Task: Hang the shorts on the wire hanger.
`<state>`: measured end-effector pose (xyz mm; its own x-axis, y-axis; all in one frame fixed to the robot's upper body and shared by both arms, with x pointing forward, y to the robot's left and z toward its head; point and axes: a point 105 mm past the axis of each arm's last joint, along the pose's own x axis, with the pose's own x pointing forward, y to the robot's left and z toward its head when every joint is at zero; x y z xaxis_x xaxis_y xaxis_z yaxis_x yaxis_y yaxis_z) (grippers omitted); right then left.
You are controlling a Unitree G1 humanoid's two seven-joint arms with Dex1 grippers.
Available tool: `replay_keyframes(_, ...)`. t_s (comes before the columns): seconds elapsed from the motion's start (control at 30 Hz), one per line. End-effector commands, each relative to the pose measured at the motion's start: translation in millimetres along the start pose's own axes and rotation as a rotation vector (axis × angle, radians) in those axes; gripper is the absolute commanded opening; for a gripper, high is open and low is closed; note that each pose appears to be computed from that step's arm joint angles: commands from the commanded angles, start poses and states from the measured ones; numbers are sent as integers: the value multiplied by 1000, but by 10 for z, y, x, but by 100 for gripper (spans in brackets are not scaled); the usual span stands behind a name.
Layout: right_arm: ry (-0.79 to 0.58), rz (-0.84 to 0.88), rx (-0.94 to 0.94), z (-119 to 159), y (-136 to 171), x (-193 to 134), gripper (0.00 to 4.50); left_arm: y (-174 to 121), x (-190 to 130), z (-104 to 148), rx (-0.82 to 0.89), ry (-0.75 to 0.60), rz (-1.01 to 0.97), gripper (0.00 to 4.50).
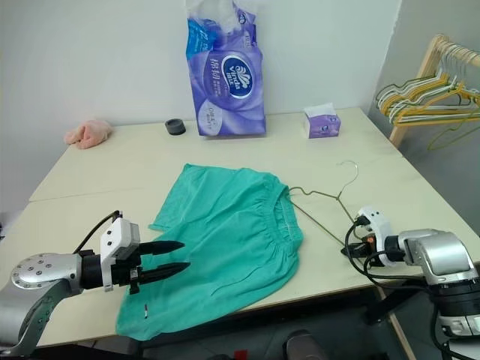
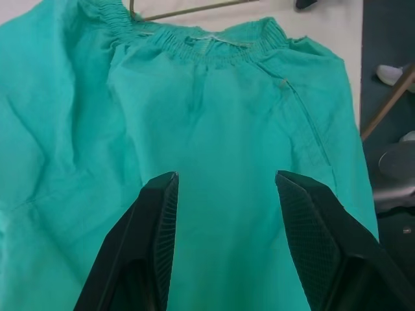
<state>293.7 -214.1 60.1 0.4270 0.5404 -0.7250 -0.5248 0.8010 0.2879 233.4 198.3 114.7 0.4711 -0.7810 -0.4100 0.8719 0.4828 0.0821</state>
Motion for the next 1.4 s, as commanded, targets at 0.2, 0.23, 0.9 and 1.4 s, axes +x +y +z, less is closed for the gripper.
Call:
replay_keyframes(0.2, 26, 42, -47, 61, 85, 30, 0, -18, 18, 56, 47, -18, -4, 251)
replay_keyframes(0.23, 35, 57, -55, 58, 112, 32, 0, -15, 19, 41, 47, -18, -2, 251)
replay_keyframes(0.9, 74, 216, 56, 330, 425, 484, 0, 76, 93, 105, 73, -44, 30, 251)
replay_keyframes(1.4, -177, 243, 39, 833, 716, 543, 0, 269, 106, 315, 38, -118, 119, 251)
